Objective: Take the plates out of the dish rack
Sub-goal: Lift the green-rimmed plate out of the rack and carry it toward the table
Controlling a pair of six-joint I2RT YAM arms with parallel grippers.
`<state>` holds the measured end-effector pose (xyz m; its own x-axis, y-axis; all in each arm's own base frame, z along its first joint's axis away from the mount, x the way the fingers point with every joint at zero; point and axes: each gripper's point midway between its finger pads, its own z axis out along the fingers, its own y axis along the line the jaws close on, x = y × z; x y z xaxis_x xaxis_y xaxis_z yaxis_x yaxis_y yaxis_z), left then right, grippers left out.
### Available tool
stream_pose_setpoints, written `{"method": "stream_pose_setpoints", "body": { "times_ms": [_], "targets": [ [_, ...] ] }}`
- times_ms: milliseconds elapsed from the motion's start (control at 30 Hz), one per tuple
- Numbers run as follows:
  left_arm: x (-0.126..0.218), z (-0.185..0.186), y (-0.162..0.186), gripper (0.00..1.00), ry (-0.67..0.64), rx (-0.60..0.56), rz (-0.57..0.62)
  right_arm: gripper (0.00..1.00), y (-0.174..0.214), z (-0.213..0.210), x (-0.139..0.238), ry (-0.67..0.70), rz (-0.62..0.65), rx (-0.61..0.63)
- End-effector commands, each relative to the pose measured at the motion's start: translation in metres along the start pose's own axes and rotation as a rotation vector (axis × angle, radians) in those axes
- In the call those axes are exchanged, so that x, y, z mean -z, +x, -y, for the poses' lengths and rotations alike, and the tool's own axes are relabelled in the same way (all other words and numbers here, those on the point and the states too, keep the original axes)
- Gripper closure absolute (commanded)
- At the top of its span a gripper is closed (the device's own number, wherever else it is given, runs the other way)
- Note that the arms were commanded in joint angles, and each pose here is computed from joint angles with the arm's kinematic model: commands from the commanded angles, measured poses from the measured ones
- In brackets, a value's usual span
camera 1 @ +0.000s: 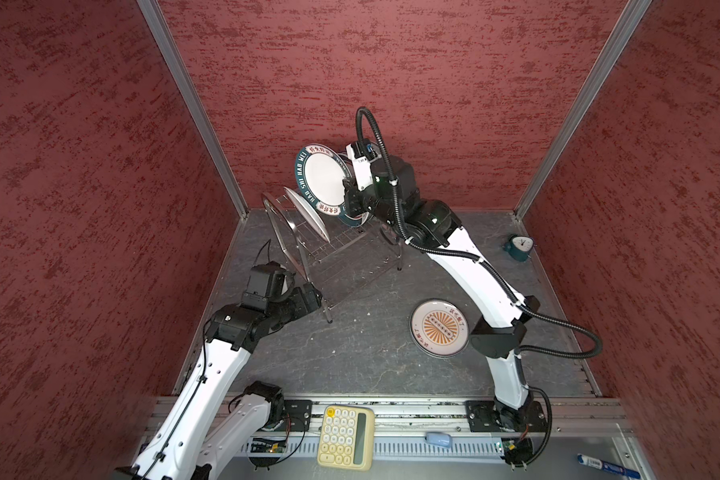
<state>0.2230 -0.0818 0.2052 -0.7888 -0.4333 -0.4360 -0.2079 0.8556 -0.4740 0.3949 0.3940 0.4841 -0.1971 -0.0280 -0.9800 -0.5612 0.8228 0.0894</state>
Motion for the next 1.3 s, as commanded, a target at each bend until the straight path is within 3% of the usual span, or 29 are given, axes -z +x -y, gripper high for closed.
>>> {"method": "stream_pose_setpoints", "body": {
  "times_ms": [0,400,933,1100,1267],
  "targets": [
    [-0.001,-0.008,0.003,0.01,-0.024,0.010,-0.004,1.00,-0.051,0.007,0.032,0.036,0.151,0.020],
    [0.000,-0.005,0.001,0.00,-0.021,0.009,0.000,1.00,-0.057,0.012,0.041,0.052,0.166,0.034],
    [0.004,0.014,0.012,0.01,0.038,-0.033,-0.010,1.00,-0.090,0.026,0.142,0.002,0.247,-0.051],
    [0.003,0.035,0.025,0.01,0.096,-0.083,-0.020,1.00,-0.064,0.062,0.190,0.113,0.221,-0.126],
    [-0.006,0.061,0.045,0.01,0.138,-0.163,-0.039,1.00,0.005,0.108,0.230,0.282,0.126,-0.252]
  ]
}}
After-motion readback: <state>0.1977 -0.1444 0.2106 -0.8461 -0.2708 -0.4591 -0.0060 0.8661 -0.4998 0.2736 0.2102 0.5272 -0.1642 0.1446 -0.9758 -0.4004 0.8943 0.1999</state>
